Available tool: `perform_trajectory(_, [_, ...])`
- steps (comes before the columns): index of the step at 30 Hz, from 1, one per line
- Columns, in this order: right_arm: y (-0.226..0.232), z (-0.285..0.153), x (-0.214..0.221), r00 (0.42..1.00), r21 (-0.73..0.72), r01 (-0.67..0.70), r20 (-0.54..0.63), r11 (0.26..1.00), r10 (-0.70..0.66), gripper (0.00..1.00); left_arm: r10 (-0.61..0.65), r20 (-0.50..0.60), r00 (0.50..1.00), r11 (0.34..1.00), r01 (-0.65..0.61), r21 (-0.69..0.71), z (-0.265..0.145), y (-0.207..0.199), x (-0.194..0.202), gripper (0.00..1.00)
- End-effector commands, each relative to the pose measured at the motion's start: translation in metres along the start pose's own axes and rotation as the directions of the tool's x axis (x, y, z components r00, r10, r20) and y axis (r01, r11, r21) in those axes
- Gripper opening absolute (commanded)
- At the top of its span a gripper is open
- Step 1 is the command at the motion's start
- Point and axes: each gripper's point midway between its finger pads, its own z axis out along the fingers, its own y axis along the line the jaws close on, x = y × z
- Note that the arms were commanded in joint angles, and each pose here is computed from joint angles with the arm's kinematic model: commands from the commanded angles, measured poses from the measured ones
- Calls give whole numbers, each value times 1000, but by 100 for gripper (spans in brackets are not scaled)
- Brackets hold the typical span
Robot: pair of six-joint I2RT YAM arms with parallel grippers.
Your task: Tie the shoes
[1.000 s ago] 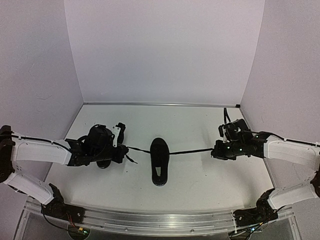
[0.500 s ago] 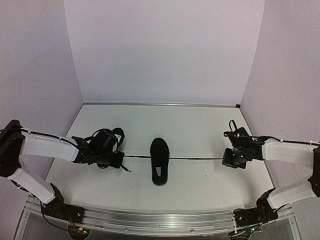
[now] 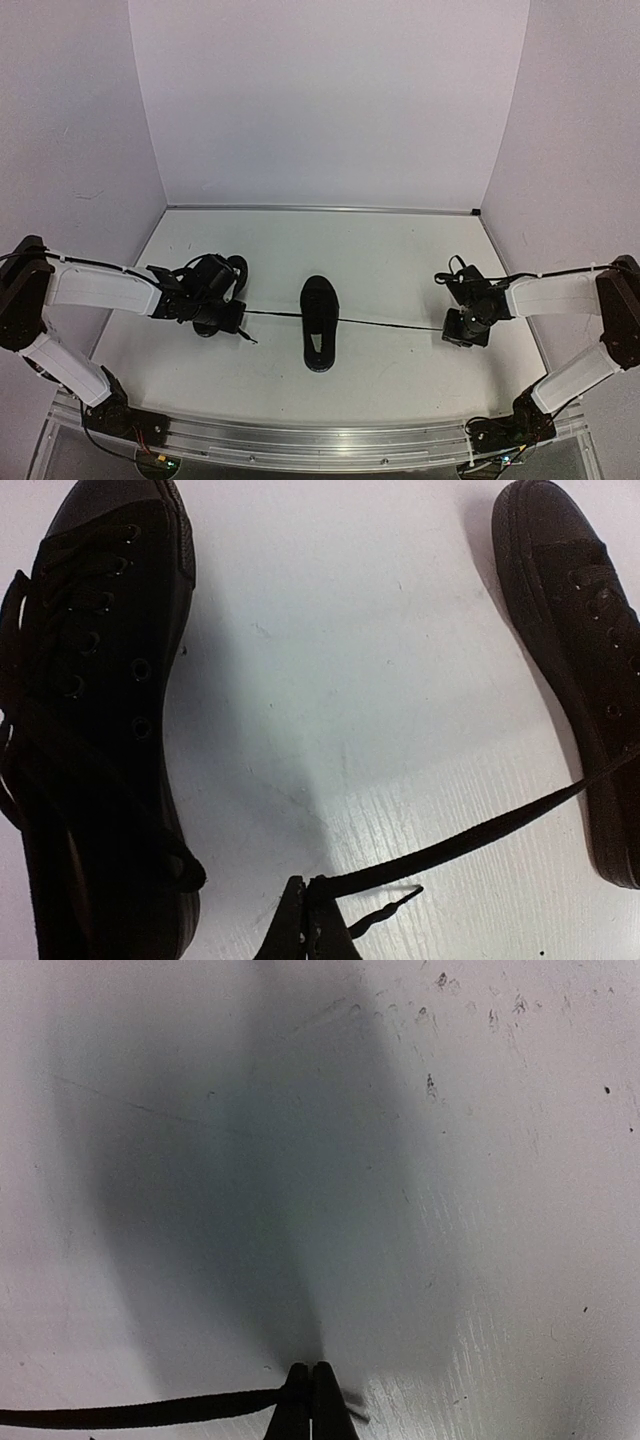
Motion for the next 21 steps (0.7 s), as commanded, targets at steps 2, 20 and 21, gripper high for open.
perform_trajectory(2, [-3, -5, -16, 999, 9, -23, 38, 1000, 22, 0, 12, 59, 998, 998, -8, -59, -22, 14, -27, 0])
perform_trajectory(20, [41, -3, -4, 993, -246, 85, -56, 966, -102, 0, 98, -124, 987, 989, -84, 119, 25, -19, 13, 2])
perform_trajectory(21, [42, -3, -4, 993, -252, 86, -58, 964, -104, 1, 99, -128, 987, 988, -83, 127, 24, -20, 14, 5])
